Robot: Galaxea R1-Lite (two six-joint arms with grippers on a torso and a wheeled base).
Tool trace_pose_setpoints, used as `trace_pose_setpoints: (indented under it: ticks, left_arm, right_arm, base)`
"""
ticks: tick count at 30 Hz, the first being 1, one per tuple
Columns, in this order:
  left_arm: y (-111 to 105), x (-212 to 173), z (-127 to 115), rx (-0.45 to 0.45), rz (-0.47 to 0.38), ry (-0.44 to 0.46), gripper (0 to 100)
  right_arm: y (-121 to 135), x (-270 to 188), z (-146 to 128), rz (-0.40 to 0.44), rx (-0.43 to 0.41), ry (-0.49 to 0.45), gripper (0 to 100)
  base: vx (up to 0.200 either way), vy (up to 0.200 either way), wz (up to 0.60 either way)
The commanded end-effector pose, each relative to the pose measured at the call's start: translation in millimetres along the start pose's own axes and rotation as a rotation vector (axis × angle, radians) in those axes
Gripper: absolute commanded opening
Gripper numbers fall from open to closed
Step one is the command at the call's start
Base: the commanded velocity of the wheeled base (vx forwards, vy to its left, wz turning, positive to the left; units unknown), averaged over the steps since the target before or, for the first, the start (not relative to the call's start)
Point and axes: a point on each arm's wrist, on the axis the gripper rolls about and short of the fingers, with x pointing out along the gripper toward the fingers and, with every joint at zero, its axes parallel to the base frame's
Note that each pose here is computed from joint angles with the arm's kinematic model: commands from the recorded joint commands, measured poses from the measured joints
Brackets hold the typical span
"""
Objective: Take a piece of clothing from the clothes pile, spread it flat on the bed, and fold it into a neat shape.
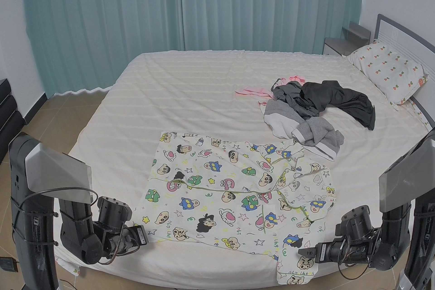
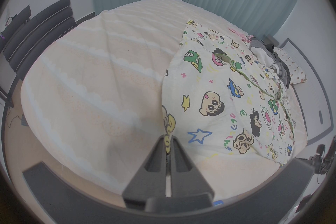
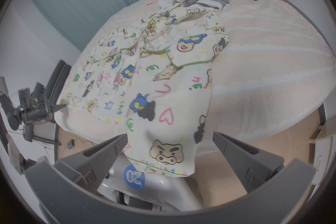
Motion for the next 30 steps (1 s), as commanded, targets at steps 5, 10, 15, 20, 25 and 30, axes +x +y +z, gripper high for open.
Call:
trace_pose_setpoints:
  ticks: [5,10,15,20,25,30]
  left_arm:
    - [8,-6,-6,0.004,0.023,0.033,0]
    - [9,-6,-7,0.016,0.026,0.037,0]
    - [9,-7,-9,0.019,0.016,0.048,0]
    - [10,-10,-11,0.021,0.0,0.069,0]
    - [11,-11,-13,0.02,0.001,0.074,0]
    - [11,-13,-14,0.021,-0.003,0.066,0]
  right_arm:
    - [-13,18,-14,-0.03,-0.049,0.088,100]
    - [-11,26,-13,0.034,-0.102,0.055,100]
    - [-10,30,-10,0.043,-0.107,0.047,100]
    - [-8,33,-7,0.052,-0.105,0.025,100]
    - [0,47,-8,0.065,-0.13,0.013,100]
    - [1,44,-11,0.052,-0.14,0.018,0]
  base:
    - [0.0,0.0,0.0]
    - [0.0,0.0,0.0]
    - [0.0,0.0,0.0]
    - [0.0,0.0,0.0]
    - [0.0,0.0,0.0]
    - [0.0,0.0,0.0]
